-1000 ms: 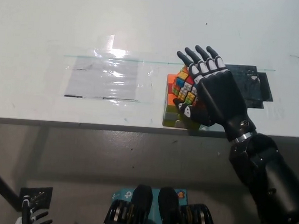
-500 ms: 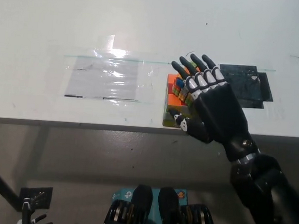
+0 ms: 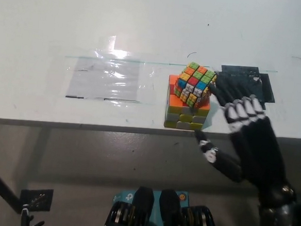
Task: The robot uses its right hand to pick up the small cube kept on the middle on the desk and place it on the bigger cube kept next to it
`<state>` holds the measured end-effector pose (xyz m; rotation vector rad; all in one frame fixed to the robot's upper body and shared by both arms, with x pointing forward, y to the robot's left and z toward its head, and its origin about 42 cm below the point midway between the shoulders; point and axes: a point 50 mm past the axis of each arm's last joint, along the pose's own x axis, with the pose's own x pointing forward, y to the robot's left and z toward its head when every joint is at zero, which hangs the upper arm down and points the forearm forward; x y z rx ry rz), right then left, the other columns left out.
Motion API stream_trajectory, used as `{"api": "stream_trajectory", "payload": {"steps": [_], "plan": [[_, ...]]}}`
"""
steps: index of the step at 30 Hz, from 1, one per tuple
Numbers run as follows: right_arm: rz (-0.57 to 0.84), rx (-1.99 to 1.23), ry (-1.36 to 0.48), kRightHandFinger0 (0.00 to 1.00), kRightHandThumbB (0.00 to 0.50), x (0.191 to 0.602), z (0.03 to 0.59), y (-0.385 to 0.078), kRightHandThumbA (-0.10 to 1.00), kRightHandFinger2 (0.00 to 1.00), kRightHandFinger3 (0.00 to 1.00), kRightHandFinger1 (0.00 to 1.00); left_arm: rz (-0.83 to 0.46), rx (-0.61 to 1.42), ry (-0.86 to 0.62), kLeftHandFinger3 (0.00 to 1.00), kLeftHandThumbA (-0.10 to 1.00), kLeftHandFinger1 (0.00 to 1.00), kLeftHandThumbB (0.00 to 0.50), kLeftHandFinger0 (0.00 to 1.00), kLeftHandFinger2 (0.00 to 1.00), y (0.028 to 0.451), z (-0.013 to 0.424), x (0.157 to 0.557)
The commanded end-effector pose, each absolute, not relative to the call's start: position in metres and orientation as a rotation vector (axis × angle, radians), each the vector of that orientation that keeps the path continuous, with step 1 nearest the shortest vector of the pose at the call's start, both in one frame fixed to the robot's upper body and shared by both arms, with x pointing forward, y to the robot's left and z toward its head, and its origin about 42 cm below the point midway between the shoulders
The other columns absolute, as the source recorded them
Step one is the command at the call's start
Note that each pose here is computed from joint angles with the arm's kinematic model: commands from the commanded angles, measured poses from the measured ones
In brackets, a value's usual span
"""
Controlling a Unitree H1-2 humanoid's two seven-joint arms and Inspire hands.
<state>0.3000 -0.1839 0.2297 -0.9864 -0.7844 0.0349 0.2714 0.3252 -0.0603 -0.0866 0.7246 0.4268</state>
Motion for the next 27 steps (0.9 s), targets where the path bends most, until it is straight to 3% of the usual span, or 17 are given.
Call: {"api": "stream_trajectory", "payload": {"steps": [1,4,5,11,12,14,15,18,21,24,25,27], "plan": [[-0.075,-0.878,-0.789,1.0,0.272,0.287,0.228,-0.2,0.47,1.0,1.0,1.0,0.406,-0.063,0.687,0.99,1.0,0.66,0.158,0.59,0.83,0.334,-0.055,0.273],[-0.152,-0.835,-0.666,1.0,0.282,0.277,0.206,-0.214,0.44,1.0,1.0,1.0,0.406,-0.061,0.684,0.98,1.0,0.65,0.158,0.58,0.82,0.335,-0.058,0.272],[-0.168,-0.824,-0.62,1.0,0.276,0.273,0.197,-0.22,0.38,1.0,1.0,1.0,0.418,-0.078,0.681,0.96,1.0,0.64,0.169,0.58,0.82,0.334,-0.058,0.272],[-0.261,-0.791,-0.483,1.0,0.27,0.272,0.153,-0.238,0.33,1.0,1.0,1.0,0.416,-0.067,0.678,0.94,1.0,0.67,0.162,0.62,0.82,0.331,-0.054,0.278],[-0.269,-0.782,-0.479,1.0,0.257,0.274,0.143,-0.24,0.32,1.0,1.0,1.0,0.404,-0.061,0.686,0.97,1.0,0.72,0.171,0.68,0.87,0.331,-0.054,0.278],[-0.288,-0.805,-0.393,1.0,0.224,0.275,0.12,-0.245,0.36,1.0,1.0,1.0,0.423,-0.085,0.683,0.98,1.0,0.72,0.152,0.73,0.86,0.33,-0.052,0.279],[-0.302,-0.771,-0.34,1.0,0.223,0.274,0.108,-0.246,0.32,1.0,1.0,1.0,0.418,-0.085,0.683,1.0,1.0,0.75,0.148,0.76,0.87,0.329,-0.052,0.279],[-0.324,-0.708,-0.293,1.0,0.232,0.277,0.09,-0.247,0.22,1.0,1.0,1.0,0.414,-0.076,0.668,0.99,1.0,0.7,0.133,0.68,0.84,0.329,-0.052,0.279],[-0.335,-0.651,-0.231,1.0,0.227,0.278,0.071,-0.249,0.15,1.0,1.0,1.0,0.42,-0.1,0.673,0.97,1.0,0.67,0.148,0.66,0.83,0.329,-0.053,0.279],[-0.34,-0.599,-0.197,1.0,0.211,0.283,0.064,-0.249,0.19,1.0,1.0,1.0,0.423,-0.096,0.668,0.96,1.0,0.66,0.134,0.65,0.82,0.328,-0.052,0.282],[-0.346,-0.56,-0.164,1.0,0.191,0.284,0.057,-0.25,0.18,1.0,1.0,1.0,0.409,-0.056,0.668,0.99,1.0,0.71,0.142,0.69,0.87,0.327,-0.052,0.282],[-0.346,-0.553,-0.161,1.0,0.189,0.285,0.056,-0.25,0.18,1.0,1.0,1.0,0.408,-0.051,0.668,0.99,1.0,0.72,0.142,0.7,0.87,0.327,-0.052,0.282]]}}
